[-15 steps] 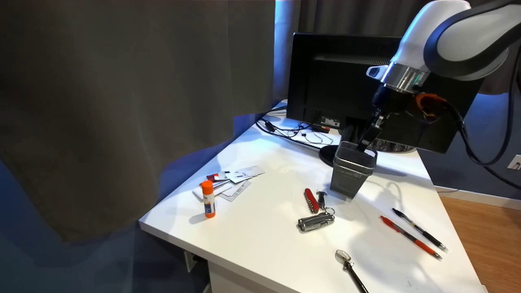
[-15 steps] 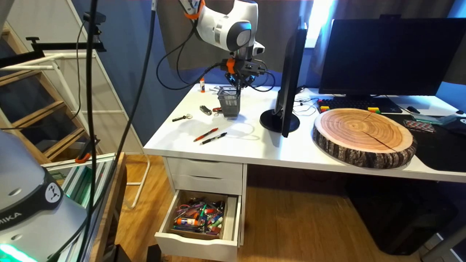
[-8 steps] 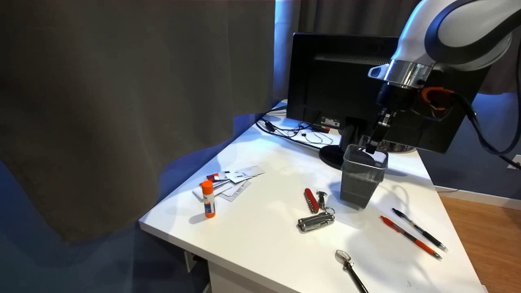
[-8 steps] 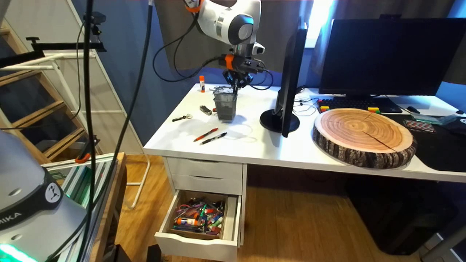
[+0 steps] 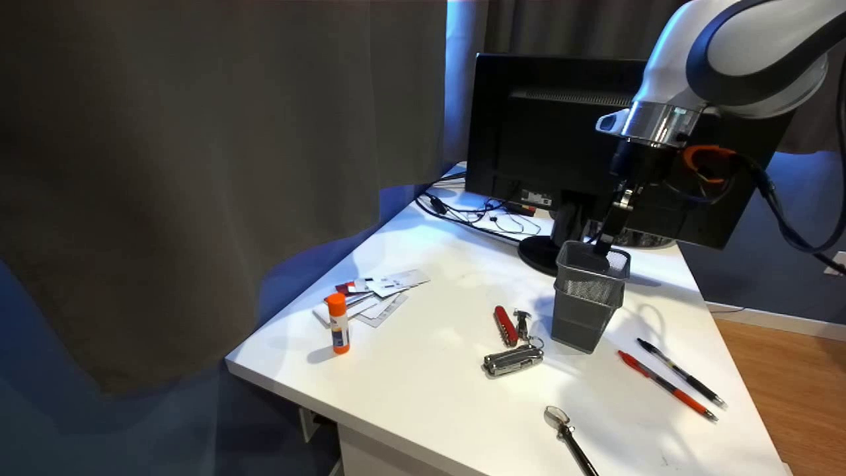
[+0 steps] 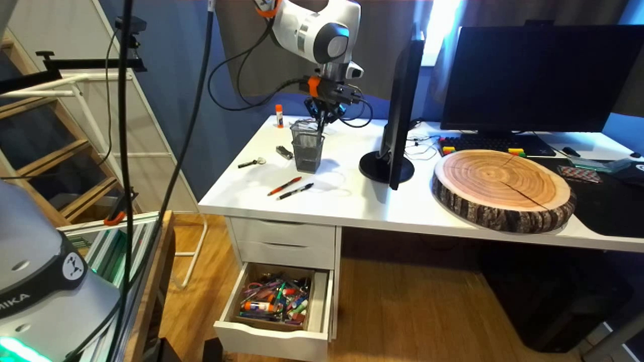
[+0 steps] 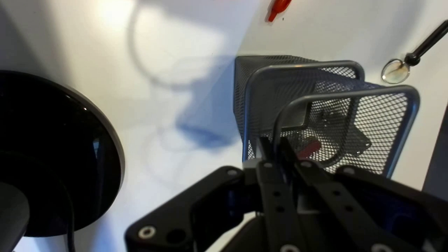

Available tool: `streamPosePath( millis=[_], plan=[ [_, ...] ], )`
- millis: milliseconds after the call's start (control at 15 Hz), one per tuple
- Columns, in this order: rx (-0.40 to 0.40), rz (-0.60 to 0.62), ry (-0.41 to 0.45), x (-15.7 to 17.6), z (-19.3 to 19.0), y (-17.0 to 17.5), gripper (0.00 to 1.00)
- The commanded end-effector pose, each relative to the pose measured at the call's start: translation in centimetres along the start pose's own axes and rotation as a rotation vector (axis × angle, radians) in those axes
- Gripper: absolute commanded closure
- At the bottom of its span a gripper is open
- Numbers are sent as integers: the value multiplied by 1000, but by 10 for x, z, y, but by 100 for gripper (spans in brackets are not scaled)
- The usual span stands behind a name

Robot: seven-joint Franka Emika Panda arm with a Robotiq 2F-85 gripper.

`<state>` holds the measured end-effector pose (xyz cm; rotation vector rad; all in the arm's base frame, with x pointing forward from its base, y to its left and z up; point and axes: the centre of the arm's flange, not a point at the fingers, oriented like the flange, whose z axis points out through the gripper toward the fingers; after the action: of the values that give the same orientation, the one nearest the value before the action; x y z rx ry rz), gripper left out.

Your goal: Unstack the pen holders then restack them from left to right

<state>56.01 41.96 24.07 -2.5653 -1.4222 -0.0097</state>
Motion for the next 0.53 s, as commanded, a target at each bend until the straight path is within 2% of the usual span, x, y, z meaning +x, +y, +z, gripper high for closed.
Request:
streamPosePath(
  millis=[0,467],
  plan=[
    [1,11,28,1,-31,1,98],
    [-48,18,87,-2,-96,1,98]
  ],
)
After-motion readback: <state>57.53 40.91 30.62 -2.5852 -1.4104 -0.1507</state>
